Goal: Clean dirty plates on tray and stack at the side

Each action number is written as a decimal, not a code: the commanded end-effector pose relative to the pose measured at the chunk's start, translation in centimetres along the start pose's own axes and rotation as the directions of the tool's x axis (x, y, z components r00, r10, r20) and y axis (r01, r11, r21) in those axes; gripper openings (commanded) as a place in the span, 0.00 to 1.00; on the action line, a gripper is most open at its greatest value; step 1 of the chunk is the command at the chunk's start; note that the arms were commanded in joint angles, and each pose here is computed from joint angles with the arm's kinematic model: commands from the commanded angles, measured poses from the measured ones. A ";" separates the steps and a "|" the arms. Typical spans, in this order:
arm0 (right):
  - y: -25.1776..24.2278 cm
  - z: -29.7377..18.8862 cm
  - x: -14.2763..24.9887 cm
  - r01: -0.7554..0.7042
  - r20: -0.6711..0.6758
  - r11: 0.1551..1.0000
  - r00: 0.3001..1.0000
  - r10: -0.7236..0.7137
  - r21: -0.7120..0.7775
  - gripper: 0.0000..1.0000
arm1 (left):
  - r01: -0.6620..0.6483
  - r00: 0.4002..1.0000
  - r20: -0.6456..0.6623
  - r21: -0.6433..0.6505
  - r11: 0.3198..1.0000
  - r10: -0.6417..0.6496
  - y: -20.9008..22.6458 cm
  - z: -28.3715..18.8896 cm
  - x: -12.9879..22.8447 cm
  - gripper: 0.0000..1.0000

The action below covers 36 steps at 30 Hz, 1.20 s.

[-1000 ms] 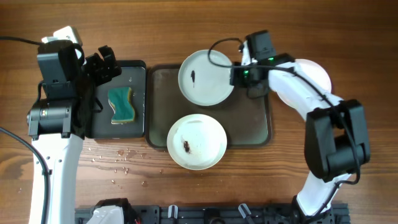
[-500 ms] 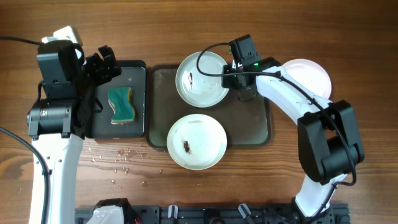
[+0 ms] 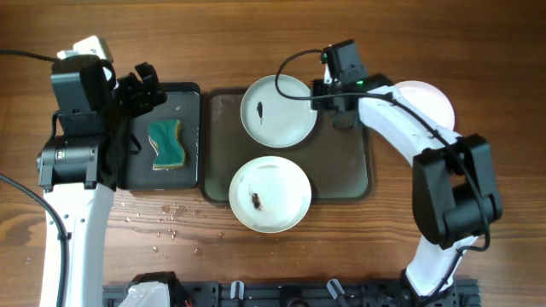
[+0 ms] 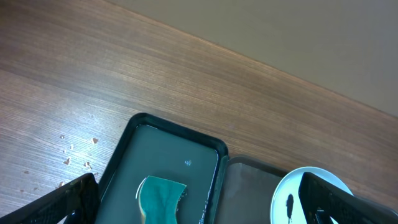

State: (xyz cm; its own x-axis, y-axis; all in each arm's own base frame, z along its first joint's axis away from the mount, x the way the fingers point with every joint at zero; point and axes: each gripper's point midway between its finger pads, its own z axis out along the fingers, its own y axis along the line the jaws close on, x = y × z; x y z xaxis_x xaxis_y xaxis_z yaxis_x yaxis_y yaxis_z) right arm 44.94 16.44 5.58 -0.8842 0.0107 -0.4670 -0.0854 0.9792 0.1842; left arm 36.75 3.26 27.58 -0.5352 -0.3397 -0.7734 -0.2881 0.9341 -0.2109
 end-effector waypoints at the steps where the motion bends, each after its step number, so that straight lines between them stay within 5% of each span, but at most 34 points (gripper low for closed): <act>1: -0.1 -1.7 -0.9 0.088 0.010 0.996 0.996 -0.088 -0.002 0.37 | 0.000 1.000 0.004 -0.013 1.000 0.000 0.3 0.0 -0.1 1.00; 14: 1.5 -1.1 0.8 0.136 -0.025 0.984 0.990 -0.140 -0.112 0.40 | 0.000 1.000 0.004 -0.013 1.000 0.000 0.3 0.0 -0.1 1.00; 18: 1.4 -0.7 0.9 0.136 -0.023 0.985 0.990 -0.139 -0.110 0.32 | 0.000 1.000 0.004 -0.013 1.000 0.000 0.3 0.0 -0.1 1.00; 36: 1.1 1.8 2.9 0.109 -0.088 0.989 0.989 -0.118 -0.103 0.28 | 0.000 1.000 0.004 -0.013 1.000 0.000 0.3 0.0 -0.1 1.00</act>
State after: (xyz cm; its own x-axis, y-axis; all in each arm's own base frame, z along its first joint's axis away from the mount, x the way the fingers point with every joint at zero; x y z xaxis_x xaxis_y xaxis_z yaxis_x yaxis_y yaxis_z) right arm 43.77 17.57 3.89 -0.8902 -0.1208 -0.4392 -0.2294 0.9519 0.2031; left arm 36.75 3.26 27.58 -0.5352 -0.3397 -0.7734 -0.2881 0.9341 -0.2109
